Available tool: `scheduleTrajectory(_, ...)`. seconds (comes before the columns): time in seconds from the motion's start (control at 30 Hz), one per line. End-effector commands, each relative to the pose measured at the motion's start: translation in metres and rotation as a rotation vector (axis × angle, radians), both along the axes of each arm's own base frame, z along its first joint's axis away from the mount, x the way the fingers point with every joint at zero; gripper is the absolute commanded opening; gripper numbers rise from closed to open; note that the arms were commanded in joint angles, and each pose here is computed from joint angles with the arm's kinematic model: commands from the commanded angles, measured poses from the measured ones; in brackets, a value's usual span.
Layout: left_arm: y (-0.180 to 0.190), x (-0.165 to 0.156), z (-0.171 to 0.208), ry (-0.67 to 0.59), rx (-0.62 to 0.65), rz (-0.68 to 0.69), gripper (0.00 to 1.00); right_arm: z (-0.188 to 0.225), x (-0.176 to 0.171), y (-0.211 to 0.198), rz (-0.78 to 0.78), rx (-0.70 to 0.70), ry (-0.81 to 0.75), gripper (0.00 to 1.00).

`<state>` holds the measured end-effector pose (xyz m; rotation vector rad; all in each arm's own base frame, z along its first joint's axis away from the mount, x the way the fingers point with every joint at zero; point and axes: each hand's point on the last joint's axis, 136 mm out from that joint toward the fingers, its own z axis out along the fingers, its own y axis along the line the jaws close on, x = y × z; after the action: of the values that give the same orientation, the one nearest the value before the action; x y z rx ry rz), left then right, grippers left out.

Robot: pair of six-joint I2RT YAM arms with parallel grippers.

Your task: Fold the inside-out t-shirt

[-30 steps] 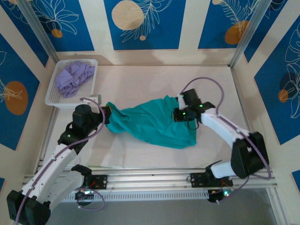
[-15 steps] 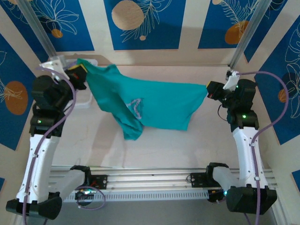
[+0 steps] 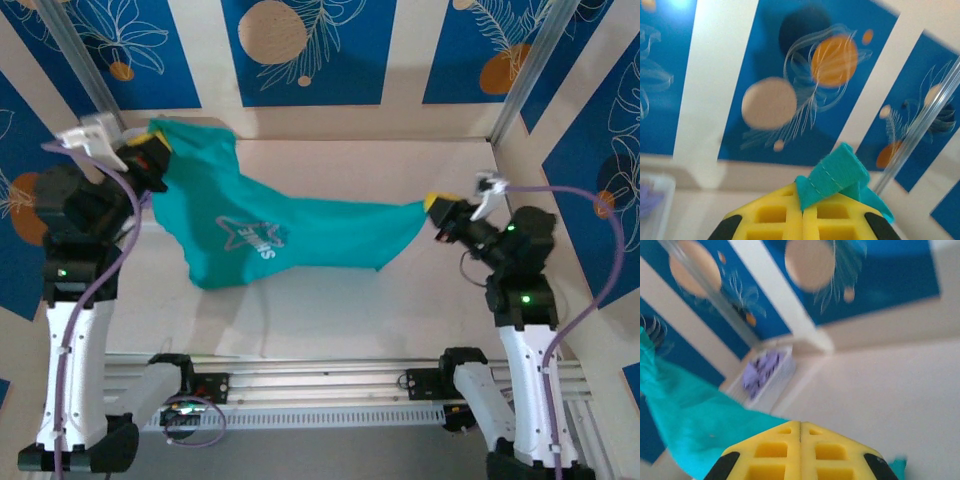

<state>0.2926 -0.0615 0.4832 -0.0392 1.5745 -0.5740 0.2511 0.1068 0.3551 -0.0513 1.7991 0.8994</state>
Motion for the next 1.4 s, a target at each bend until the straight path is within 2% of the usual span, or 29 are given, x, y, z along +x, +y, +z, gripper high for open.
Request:
scheduleTrajectory(0.0,0.004,-0.003,-0.080,0.176,0.015,0.015,0.00,-0.106,-0.027,0.025,0.065,-0.036,0.333,0.00)
scheduleTrajectory(0.13,0.007,-0.023,-0.158,0.337,0.049,0.026,0.00,-0.204,-0.067,0.047,0.115,-0.065,0.630,0.04)
scheduleTrajectory(0.23,0.010,-0.032,-0.196,0.417,0.070,0.039,0.00,-0.256,-0.087,0.050,0.094,-0.090,0.789,0.08)
scheduleTrajectory(0.3,0.012,-0.034,-0.210,0.440,0.077,0.047,0.00,-0.275,-0.092,0.047,0.063,-0.116,0.839,0.12)
scheduleTrajectory(0.53,0.012,-0.025,-0.228,0.473,0.079,0.046,0.00,-0.285,-0.076,0.042,0.031,-0.275,0.824,0.32)
scheduleTrajectory(0.6,0.011,-0.023,-0.231,0.475,0.076,0.039,0.00,-0.285,-0.070,0.043,0.035,-0.314,0.814,0.35)
scheduleTrajectory(0.8,0.011,-0.020,-0.237,0.475,0.080,0.038,0.00,-0.295,-0.069,0.055,0.099,-0.354,0.854,0.38)
scheduleTrajectory(1.1,0.007,-0.018,-0.237,0.470,0.069,0.018,0.00,-0.316,-0.116,0.033,-0.004,-0.513,1.089,0.41)
scheduleTrajectory(1.2,0.006,-0.018,-0.236,0.464,0.062,0.011,0.00,-0.314,-0.125,0.029,-0.027,-0.577,1.092,0.41)
scheduleTrajectory(1.37,0.005,-0.017,-0.234,0.460,0.061,0.006,0.00,-0.318,-0.133,0.037,0.007,-0.569,1.131,0.41)
